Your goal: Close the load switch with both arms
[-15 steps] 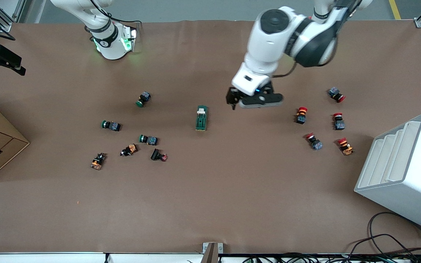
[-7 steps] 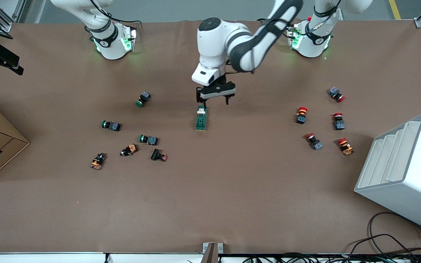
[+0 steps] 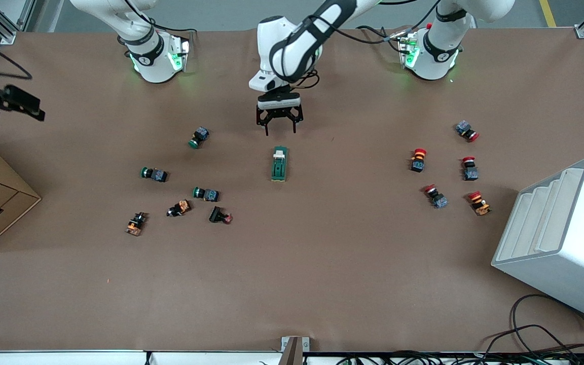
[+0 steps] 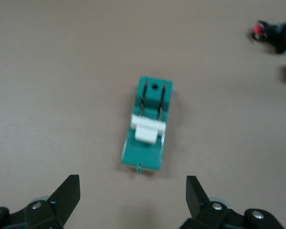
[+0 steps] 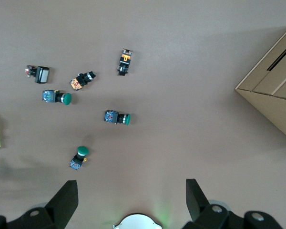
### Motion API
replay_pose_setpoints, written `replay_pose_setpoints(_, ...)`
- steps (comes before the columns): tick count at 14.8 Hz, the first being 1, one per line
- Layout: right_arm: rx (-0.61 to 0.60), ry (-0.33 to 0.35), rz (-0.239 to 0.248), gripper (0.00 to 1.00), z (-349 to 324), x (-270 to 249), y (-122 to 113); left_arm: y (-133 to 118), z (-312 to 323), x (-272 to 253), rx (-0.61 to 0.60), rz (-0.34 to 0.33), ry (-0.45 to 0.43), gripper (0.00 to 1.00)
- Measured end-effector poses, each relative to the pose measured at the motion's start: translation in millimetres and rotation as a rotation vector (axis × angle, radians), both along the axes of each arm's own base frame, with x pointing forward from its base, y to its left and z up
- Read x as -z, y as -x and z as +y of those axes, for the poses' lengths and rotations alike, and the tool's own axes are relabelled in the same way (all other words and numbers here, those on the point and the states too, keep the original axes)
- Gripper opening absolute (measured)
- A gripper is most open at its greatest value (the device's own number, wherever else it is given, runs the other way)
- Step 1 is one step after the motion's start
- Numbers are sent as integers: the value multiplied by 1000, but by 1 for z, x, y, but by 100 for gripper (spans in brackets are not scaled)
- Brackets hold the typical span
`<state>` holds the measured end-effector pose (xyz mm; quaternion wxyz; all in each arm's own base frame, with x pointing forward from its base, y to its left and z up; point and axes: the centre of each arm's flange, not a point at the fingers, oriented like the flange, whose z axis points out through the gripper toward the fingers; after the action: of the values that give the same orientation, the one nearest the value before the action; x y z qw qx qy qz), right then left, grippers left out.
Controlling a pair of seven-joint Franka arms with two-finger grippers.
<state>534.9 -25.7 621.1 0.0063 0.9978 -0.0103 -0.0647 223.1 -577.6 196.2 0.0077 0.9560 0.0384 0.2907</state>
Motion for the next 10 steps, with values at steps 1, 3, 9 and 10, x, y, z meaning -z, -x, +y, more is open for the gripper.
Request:
replay_pose_setpoints(1,3,2,14,100,-2,12,-8,5,1,10,34,-26,-11,98)
replay_pose_setpoints(3,11,4,38,100,-6,35,-22,7,4,26,85,-85,-39,98)
replay_pose_setpoints(9,2,2,24,100,27,83,-59,10,16,70,138,-267,-64,98)
replay_pose_setpoints(10,29,-6,21,100,42,86,-61,12,17,76,134,-289,-52,98)
